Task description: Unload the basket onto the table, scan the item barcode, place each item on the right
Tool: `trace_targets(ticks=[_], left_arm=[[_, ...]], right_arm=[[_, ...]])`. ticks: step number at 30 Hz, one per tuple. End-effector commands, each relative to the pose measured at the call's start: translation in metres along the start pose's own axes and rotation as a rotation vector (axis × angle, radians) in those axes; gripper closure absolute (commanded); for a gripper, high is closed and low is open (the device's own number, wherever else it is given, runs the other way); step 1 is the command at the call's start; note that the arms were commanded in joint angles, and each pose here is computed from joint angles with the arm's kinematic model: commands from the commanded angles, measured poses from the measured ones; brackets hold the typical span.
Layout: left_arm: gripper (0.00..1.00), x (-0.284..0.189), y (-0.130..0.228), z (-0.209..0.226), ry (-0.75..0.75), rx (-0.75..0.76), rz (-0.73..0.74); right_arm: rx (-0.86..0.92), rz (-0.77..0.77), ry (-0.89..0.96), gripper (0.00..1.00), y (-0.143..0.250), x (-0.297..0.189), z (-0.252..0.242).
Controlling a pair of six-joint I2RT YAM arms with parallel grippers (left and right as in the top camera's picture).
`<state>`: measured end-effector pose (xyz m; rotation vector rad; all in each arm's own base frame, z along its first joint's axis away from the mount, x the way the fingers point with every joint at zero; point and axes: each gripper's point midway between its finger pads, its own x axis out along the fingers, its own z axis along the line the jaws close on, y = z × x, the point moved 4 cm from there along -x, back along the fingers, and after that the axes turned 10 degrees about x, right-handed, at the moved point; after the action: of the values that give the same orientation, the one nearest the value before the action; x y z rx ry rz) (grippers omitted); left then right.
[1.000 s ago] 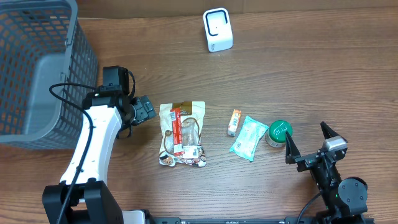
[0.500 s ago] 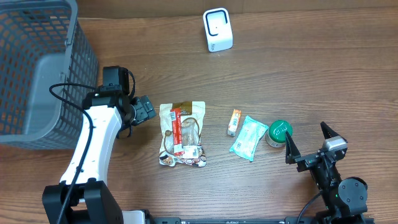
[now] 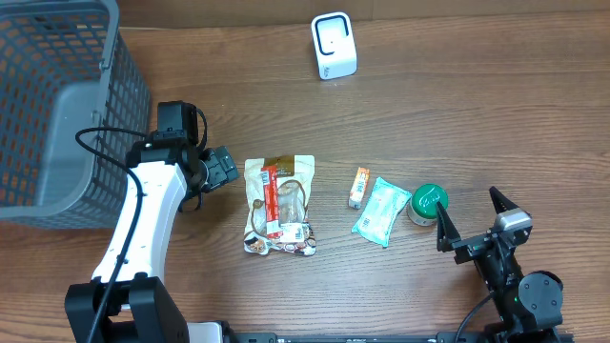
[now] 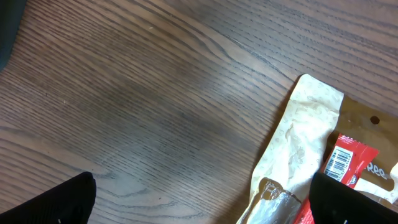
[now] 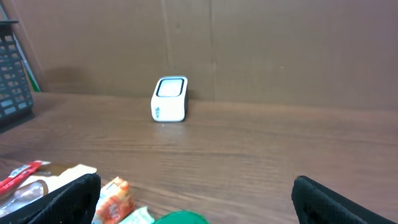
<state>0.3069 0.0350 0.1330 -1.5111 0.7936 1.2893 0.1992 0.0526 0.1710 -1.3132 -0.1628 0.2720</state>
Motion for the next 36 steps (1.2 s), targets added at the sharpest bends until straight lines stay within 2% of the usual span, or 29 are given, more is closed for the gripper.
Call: trace_targets(ticks=[1, 6, 10, 13, 17, 23, 29, 30, 31, 32, 36], left_arm=[[0.0, -0.004, -0.006, 0.001, -0.008, 0.008, -0.024], [0.0, -0.004, -0.006, 0.001, -0.008, 0.008, -0.024], [0.0, -0.004, -0.006, 0.001, -0.008, 0.008, -0.024], [0.0, -0.004, -0.006, 0.001, -0.008, 0.008, -0.024], [0.0, -0.004, -0.006, 0.001, -0.008, 0.008, -0.024], [0.0, -0.004, -0.006, 0.001, -0.008, 0.008, -0.024], [0.0, -0.004, -0.006, 0.001, -0.008, 0.008, -0.024], [0.0, -0.004, -0.006, 0.001, -0.008, 0.008, -0.024], [0.0, -0.004, -0.006, 0.001, -0.008, 0.008, -0.024], [0.0, -0.004, -0.006, 0.001, -0.008, 0.008, -0.024], [0.0, -0.004, -0.006, 0.001, -0.008, 0.008, -0.024]], right_arm=[[0.028, -0.013, -0.01, 0.0, -0.017, -0.005, 0.005], [0.05, -0.015, -0.011, 0.0, -0.067, -0.02, 0.02], [0.056, 0.042, 0.005, 0.0, -0.105, -0.028, 0.03], [0.064, 0.118, 0.015, 0.0, -0.137, -0.027, 0.04], [0.093, 0.269, -0.081, 0.0, -0.168, -0.02, 0.065], [0.146, 0.434, -0.21, 0.0, -0.191, 0.003, 0.091], [0.234, 0.585, -0.441, 0.0, -0.174, 0.015, 0.117], [0.252, 0.61, -0.452, 0.01, -0.171, 0.017, 0.118], [0.295, 0.642, -0.436, 0.14, -0.166, 0.022, 0.116], [0.336, 0.67, -0.415, 0.23, -0.162, 0.026, 0.114], [0.434, 0.759, -0.327, 0.4, -0.143, 0.045, 0.108]])
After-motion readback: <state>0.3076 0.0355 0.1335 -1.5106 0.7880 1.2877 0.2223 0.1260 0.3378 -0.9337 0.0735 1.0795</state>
